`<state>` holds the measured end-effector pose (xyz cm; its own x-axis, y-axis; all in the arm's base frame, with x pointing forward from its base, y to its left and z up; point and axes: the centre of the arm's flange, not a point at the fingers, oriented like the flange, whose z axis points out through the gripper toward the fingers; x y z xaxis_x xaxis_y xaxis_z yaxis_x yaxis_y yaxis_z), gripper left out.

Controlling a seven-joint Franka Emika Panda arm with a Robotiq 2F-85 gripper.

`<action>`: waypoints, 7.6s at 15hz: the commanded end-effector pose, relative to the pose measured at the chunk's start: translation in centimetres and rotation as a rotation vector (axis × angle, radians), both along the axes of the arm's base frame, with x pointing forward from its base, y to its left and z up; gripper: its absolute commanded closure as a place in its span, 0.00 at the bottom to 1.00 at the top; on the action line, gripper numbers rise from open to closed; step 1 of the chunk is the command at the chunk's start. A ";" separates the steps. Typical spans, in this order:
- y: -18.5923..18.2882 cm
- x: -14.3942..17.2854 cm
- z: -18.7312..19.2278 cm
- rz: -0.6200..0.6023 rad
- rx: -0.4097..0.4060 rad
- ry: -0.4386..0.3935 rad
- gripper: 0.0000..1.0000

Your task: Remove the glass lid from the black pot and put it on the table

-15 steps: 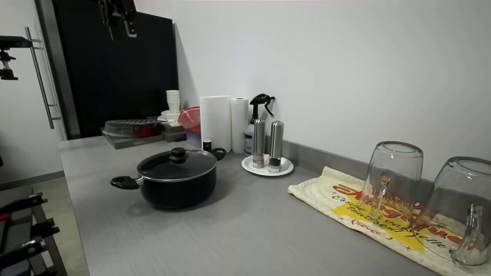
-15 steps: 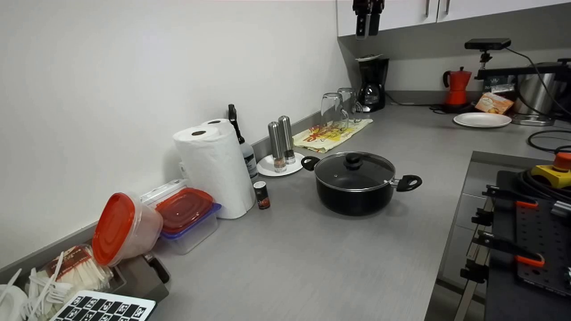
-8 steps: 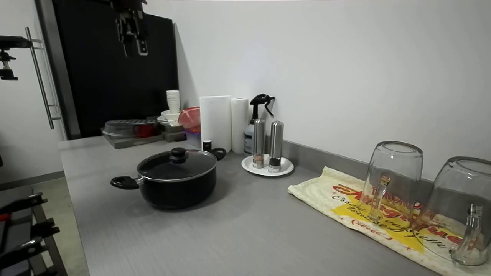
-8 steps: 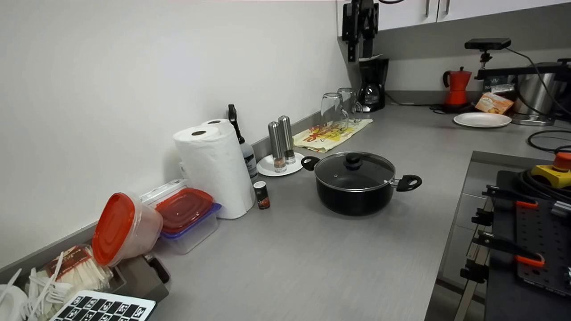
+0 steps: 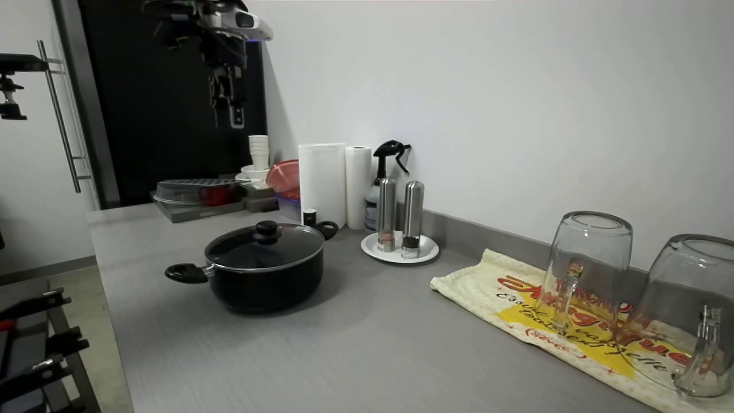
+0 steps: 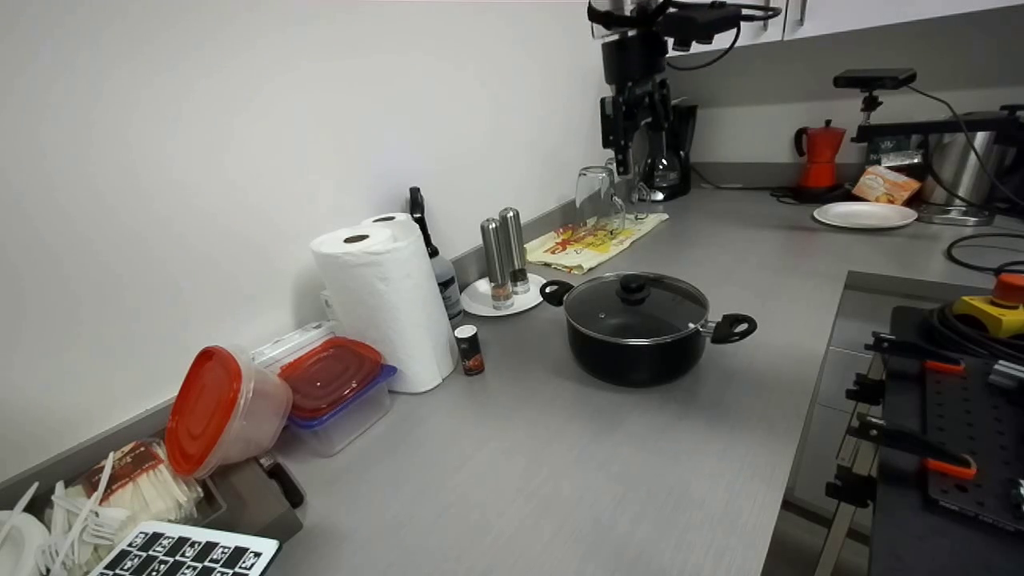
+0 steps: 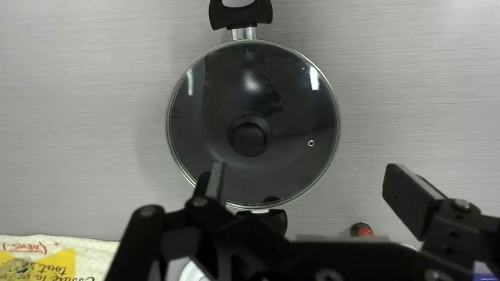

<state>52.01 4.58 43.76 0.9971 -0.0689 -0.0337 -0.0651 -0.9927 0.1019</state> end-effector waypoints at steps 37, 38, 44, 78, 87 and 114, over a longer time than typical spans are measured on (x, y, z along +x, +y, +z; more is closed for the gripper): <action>-7.3 6.2 -14.6 -0.277 0.039 0.125 0.00; -7.4 5.9 -15.1 -0.278 0.040 0.140 0.00; -5.8 4.9 -17.3 -0.258 0.064 0.192 0.00; -4.6 6.7 -20.2 -0.226 0.054 0.134 0.71; -3.5 9.3 -11.3 -0.197 0.081 -0.012 0.68; 29.2 2.1 -18.6 0.377 0.037 0.110 0.75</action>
<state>52.80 32.04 26.27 0.9410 0.3112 -0.1327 0.3185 -0.9472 0.0370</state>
